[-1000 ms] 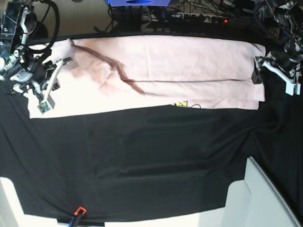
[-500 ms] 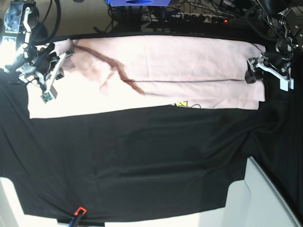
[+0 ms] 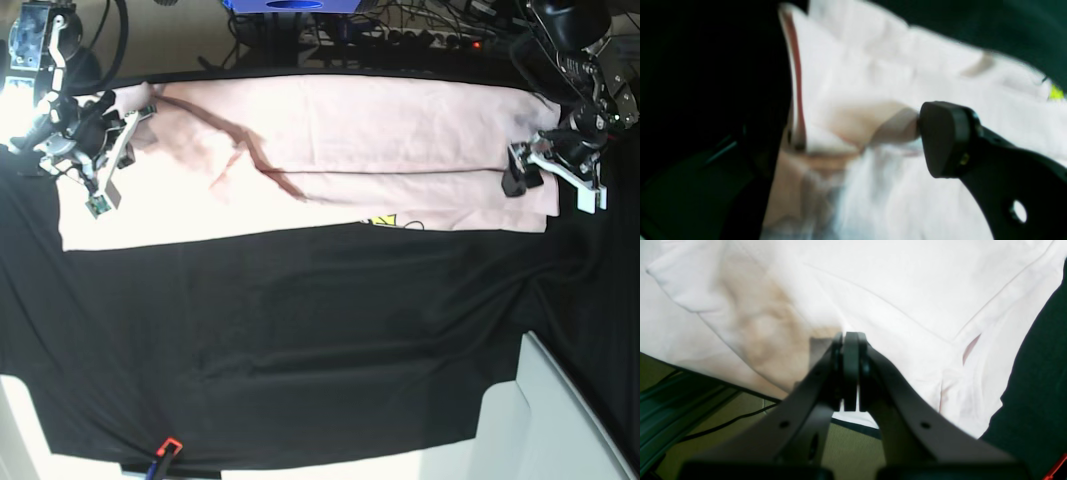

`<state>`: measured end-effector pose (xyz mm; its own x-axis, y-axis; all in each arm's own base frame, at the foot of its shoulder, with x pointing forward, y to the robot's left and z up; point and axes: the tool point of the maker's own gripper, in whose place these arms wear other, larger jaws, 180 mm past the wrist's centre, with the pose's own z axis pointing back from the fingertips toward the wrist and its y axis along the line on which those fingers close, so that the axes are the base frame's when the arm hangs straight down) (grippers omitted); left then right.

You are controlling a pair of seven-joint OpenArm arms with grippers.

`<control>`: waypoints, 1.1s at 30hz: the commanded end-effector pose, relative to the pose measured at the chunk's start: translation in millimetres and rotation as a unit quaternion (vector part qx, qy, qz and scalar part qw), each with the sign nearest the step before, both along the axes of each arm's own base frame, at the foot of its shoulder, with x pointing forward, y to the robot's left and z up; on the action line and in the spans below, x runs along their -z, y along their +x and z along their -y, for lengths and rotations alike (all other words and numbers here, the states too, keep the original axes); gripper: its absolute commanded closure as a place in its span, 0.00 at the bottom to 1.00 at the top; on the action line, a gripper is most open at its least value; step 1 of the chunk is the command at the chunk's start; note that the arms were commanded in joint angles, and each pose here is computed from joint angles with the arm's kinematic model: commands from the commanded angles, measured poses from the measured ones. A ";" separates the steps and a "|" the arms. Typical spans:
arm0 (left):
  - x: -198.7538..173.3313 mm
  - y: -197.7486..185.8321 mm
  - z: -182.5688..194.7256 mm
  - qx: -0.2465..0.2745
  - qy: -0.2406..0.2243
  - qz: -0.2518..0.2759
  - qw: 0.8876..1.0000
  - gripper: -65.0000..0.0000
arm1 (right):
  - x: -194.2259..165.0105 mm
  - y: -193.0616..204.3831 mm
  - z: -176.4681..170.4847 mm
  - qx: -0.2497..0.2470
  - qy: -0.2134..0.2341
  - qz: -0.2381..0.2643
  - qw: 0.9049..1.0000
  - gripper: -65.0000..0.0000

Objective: Fold the T-shirt properly
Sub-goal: 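Grasp the strip's other end with the left gripper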

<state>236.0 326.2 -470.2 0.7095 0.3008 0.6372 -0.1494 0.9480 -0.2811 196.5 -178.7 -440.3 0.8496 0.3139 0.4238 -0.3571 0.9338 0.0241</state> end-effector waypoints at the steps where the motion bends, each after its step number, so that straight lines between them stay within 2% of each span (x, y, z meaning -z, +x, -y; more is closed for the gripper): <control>1: -6.7 4.0 -7.4 0.002 0.006 0.008 1.000 0.02 | -7.2 7.2 1.1 -0.003 0.001 0.017 1.000 1.00; 5: -15.8 7.4 -21.1 -0.008 0.020 0.033 0.999 0.02 | -7.1 7.2 1.3 -0.003 0.001 0.017 1.000 1.00; 19: -13.8 0.3 -44.6 -0.055 0.046 0.015 0.997 0.02 | -7.4 7.8 1.3 -0.003 0.001 0.018 1.000 1.00; 22: -9.5 0.4 -37.2 -0.052 0.039 0.012 0.998 0.02 | -7.4 7.8 1.3 -0.003 0.001 0.018 1.000 1.00; 27: 6.2 3.7 0.7 -0.007 0.022 -0.004 1.000 0.02 | -7.4 7.8 1.3 -0.003 0.001 0.018 1.000 1.00; 32: 8.6 2.6 5.0 -0.002 0.020 -0.007 1.000 0.03 | -7.4 7.8 1.3 -0.003 0.001 0.018 1.000 1.00; 33: 9.1 1.6 5.1 -0.002 0.020 -0.009 1.000 0.07 | -7.4 7.8 1.3 -0.003 0.001 0.018 1.000 1.00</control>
